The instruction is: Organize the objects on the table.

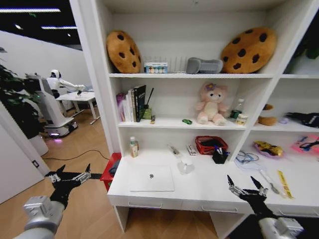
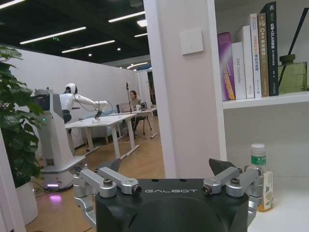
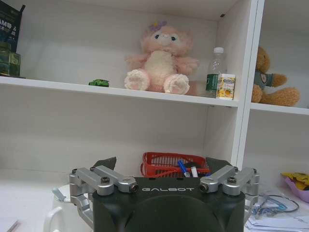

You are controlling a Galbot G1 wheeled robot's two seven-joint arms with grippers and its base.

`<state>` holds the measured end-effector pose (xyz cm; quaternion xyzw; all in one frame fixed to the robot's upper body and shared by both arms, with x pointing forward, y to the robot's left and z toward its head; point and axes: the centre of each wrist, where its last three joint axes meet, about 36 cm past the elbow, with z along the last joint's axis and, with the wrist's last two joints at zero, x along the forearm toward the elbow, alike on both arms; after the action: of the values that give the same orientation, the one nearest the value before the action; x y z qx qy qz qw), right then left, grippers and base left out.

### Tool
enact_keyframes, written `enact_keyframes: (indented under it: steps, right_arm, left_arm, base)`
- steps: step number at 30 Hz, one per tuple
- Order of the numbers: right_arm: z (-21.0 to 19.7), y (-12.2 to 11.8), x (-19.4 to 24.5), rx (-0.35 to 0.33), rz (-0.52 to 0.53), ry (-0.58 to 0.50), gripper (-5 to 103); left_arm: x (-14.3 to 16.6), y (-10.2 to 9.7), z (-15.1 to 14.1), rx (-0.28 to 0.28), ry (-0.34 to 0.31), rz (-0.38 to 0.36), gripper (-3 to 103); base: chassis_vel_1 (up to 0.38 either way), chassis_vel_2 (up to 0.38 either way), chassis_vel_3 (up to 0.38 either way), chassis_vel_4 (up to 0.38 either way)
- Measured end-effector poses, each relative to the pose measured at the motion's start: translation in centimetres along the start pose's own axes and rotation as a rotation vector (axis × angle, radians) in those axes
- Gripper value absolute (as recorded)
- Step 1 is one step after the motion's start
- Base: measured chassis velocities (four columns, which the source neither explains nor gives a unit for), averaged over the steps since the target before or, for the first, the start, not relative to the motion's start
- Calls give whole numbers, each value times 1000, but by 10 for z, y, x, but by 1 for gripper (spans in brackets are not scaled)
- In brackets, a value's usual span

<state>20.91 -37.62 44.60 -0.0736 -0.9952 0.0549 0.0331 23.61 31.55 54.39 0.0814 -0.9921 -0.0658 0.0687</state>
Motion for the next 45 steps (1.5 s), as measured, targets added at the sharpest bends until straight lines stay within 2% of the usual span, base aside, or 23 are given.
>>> enact_keyframes:
  steps: [26, 45]
  right_arm:
    - [0, 0, 0, 0, 1, 0, 100]
    - [0, 0, 0, 0, 0, 0, 100]
  left_arm:
    - [0, 0, 0, 0, 0, 1, 100]
    - [0, 0, 0, 0, 0, 1, 100]
  base:
    - [-10, -14, 2, 17]
    - [175, -166, -190, 185]
